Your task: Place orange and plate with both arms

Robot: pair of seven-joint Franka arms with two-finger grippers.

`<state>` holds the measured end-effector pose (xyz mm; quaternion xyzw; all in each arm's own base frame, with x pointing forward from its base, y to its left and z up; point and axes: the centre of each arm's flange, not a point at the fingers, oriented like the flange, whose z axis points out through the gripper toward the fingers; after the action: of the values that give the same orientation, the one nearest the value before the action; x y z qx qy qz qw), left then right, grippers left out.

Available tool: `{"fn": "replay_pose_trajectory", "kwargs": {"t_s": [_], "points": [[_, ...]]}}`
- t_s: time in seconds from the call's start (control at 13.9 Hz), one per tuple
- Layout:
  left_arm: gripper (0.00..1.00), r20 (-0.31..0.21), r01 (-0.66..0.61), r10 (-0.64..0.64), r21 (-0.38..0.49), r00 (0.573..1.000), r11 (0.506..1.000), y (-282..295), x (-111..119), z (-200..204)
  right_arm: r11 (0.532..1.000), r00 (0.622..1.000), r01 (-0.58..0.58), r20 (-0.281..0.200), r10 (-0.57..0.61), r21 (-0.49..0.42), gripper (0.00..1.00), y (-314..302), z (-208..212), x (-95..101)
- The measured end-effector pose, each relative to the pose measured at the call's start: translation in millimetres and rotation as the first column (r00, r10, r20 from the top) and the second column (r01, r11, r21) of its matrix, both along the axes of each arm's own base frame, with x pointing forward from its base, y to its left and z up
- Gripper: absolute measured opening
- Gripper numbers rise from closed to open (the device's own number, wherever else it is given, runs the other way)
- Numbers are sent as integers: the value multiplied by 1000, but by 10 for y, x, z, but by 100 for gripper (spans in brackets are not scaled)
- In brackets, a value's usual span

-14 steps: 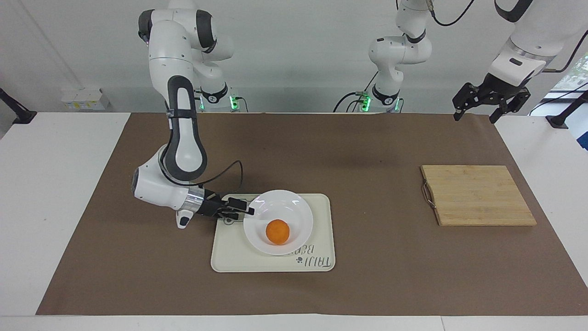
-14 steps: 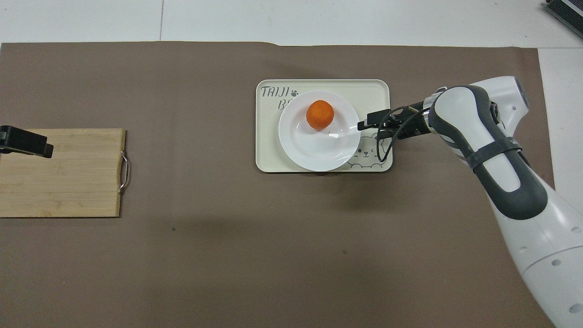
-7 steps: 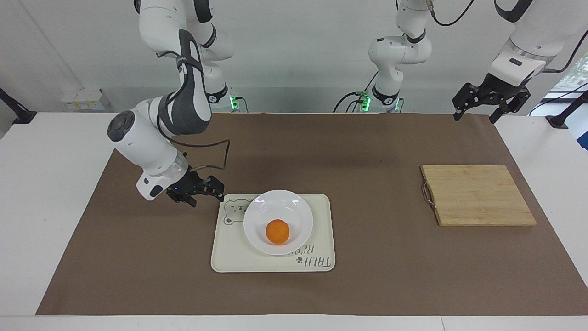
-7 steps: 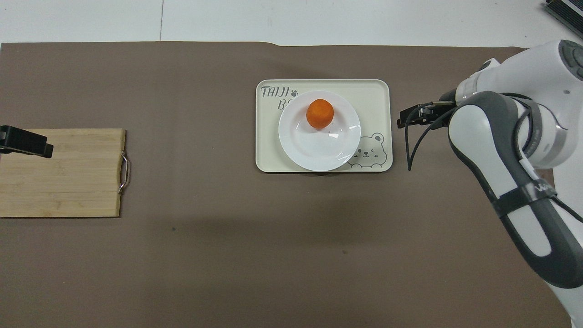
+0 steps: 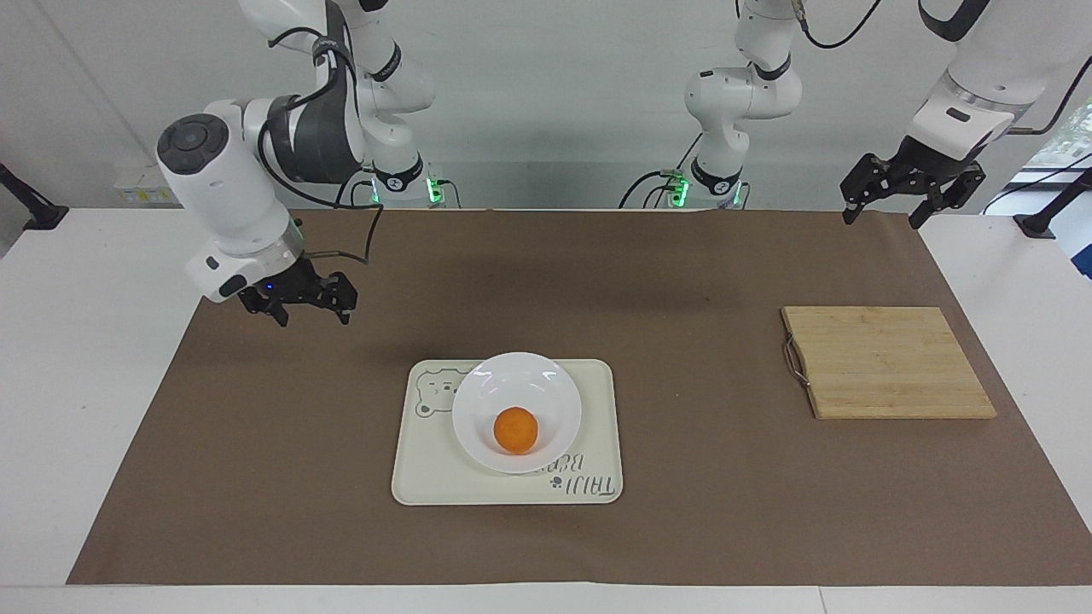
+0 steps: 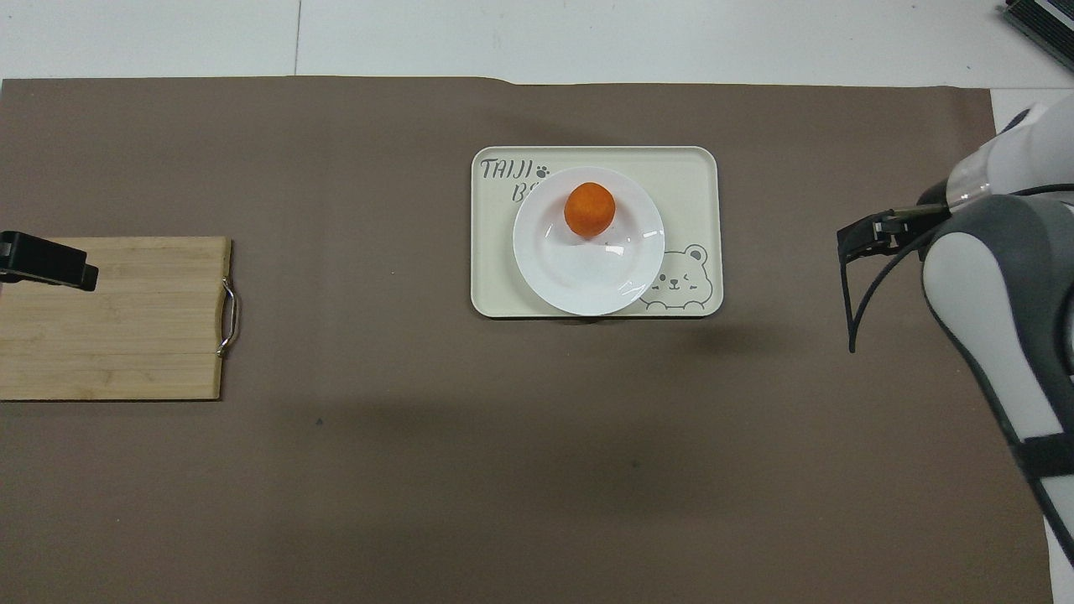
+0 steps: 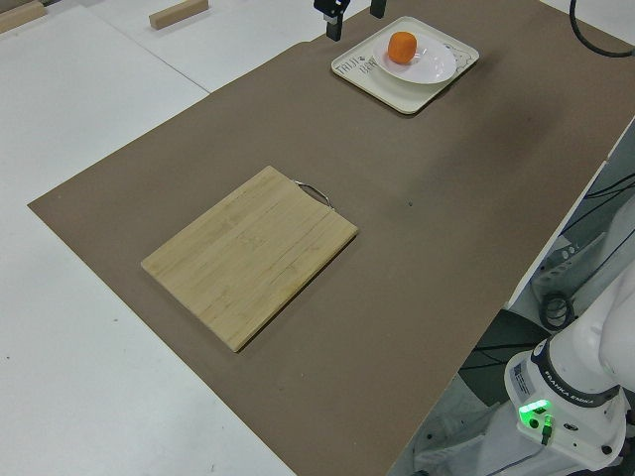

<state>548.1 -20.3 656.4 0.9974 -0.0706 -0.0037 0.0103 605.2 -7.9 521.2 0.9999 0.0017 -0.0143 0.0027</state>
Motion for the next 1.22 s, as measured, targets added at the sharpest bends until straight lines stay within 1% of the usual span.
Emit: {"fn": "replay_pose_trajectory", "kwargs": {"t_s": [0.22, 0.5, 0.72, 0.86, 1.08, 1.22], "points": [[100, 0, 0, 0, 0, 1000, 1000, 0, 0, 0, 1000, 999, 29, 28, -30, 7, 100, -182, 452, -245], [100, 0, 0, 0, 0, 1000, 1000, 0, 0, 0, 1000, 998, 26, 55, -27, 14, 100, -173, 860, -504], [100, 0, 0, 0, 0, 1000, 1000, 0, 0, 0, 999, 999, 27, 44, -28, 18, 100, -176, 1060, -690], [100, 0, 0, 0, 0, 1000, 1000, 0, 0, 0, 999, 998, 48, 40, -49, 20, 100, -179, 1177, -796], [100, 0, 0, 0, 0, 1000, 1000, 0, 0, 0, 994, 994, 105, 34, -105, 23, 100, -176, 1302, -932], [100, 0, 0, 0, 0, 1000, 1000, 0, 0, 0, 993, 993, 112, 34, -113, 25, 100, -174, 1322, -980]]}}
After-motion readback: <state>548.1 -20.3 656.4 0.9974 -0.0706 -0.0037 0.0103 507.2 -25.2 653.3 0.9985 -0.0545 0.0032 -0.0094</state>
